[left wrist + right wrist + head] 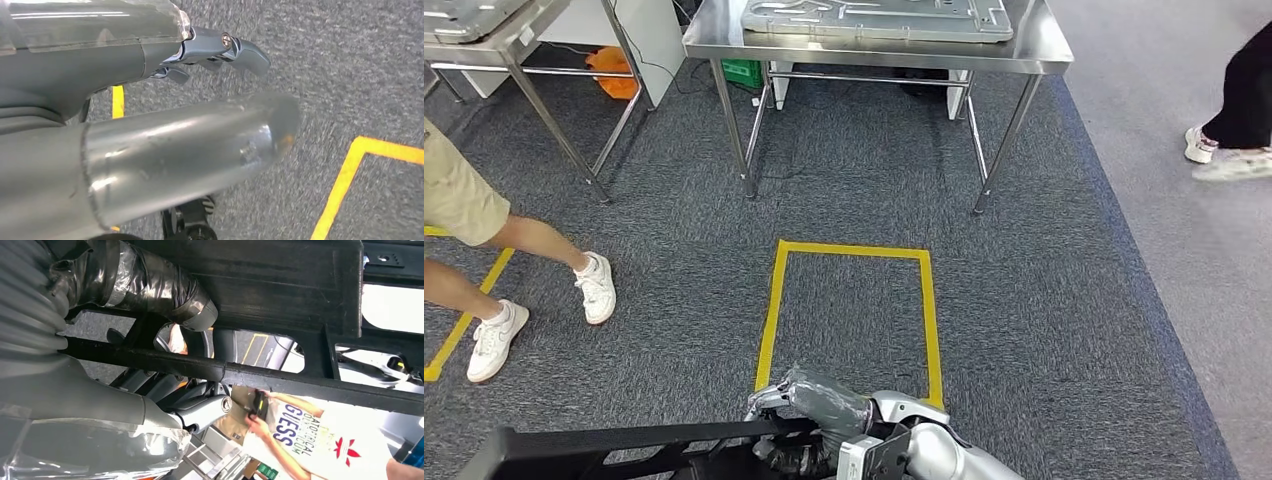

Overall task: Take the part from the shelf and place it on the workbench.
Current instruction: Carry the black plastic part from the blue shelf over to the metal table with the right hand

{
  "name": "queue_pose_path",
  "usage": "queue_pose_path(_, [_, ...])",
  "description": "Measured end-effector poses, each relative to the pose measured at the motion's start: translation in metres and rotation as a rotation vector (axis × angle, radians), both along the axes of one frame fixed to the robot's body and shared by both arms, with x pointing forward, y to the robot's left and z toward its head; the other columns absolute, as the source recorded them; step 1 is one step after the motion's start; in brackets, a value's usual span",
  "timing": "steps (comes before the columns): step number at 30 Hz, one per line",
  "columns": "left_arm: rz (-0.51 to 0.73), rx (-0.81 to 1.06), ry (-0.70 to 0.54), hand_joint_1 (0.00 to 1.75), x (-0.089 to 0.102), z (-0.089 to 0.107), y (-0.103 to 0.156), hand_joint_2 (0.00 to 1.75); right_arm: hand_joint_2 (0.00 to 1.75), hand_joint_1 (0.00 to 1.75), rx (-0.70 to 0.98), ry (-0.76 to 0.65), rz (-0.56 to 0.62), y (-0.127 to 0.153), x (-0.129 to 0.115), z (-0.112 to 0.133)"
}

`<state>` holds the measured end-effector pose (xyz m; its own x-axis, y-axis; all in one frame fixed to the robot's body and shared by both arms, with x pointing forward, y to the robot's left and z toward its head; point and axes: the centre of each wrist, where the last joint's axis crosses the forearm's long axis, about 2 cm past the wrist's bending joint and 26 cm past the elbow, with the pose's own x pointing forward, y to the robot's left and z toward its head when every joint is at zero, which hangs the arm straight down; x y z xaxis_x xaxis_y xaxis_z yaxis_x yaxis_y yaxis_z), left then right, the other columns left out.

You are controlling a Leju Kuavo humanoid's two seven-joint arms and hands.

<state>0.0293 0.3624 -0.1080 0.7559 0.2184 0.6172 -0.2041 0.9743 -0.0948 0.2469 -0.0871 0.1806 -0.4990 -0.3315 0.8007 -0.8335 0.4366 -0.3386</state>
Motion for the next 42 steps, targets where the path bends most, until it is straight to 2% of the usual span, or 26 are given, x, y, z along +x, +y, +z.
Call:
queue_pose_path(18, [-0.006,0.005,-0.015,0.00,0.001,0.000,0.000,0.00,1.75,1.68,0.096,0.017,0.010,-0.008,-0.006,0.007])
queue_pose_path(42, [-0.008,0.014,-0.027,0.00,0.001,0.000,0.003,0.00,1.75,1.68,0.131,-0.011,-0.003,-0.013,-0.012,0.011])
